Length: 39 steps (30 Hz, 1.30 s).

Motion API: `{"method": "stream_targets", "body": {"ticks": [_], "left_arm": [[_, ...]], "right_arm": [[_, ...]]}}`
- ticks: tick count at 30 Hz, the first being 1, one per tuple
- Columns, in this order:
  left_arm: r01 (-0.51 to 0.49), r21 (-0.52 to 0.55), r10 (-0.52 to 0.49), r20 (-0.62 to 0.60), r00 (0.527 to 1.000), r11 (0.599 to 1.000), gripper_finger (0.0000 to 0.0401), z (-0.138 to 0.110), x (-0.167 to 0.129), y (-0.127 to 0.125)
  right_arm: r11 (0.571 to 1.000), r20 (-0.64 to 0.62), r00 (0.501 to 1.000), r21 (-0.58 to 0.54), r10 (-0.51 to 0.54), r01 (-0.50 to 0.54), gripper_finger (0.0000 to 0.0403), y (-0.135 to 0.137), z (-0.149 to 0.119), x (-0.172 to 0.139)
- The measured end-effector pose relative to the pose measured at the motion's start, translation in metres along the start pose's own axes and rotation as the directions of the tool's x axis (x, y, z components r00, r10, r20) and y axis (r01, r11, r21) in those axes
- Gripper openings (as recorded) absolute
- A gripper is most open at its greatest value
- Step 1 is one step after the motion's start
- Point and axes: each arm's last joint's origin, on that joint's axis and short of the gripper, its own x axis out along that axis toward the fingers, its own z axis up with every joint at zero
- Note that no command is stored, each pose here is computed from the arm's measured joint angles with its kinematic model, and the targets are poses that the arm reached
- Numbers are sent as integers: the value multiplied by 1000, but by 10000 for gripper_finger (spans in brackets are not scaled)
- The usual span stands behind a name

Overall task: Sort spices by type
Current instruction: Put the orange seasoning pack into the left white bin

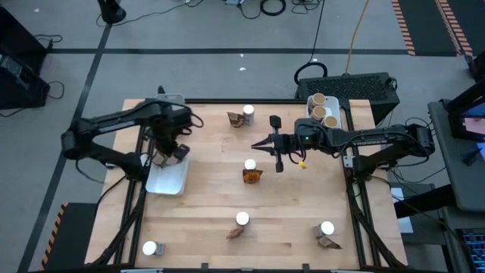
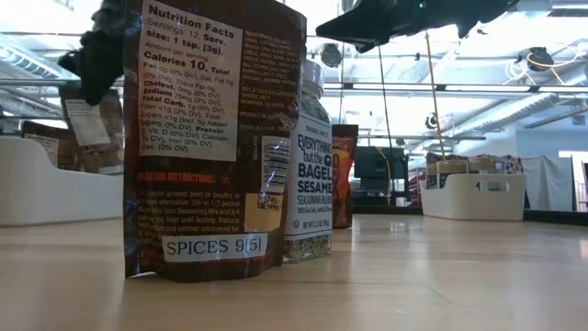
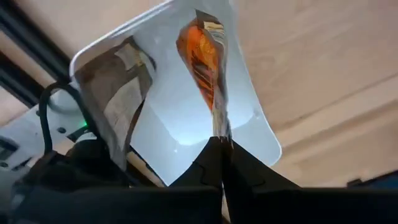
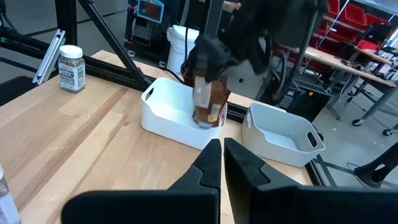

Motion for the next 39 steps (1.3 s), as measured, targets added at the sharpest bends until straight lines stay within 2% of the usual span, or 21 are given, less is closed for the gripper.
{"method": "stream_targets", "body": {"ticks": [3,6,10,19,30,39], "left_arm": [[12,-35,-12,15,1000,999,2,-11,5,15],[-25,-82,24,-5,1000,996,1,-17,21,30],[-20,-50,19,-17,1000,999,1,-20,28,39],[-43,-160,39,-29,999,986,1,-13,30,41],[-119,-163,103,-104,989,979,43,6,41,34],[-131,-110,118,-122,986,985,77,10,44,33]], "right_arm": [[1000,-9,1000,9,3,-3,0,0,-1,0],[1000,-9,1000,22,3,-3,0,0,-1,0],[1000,-4,1000,22,2,-2,0,0,0,0],[1000,48,999,-13,-16,16,0,-1,5,0],[999,58,998,-43,-19,22,0,-2,6,0],[999,50,999,-46,-17,19,0,-2,5,0]]}}
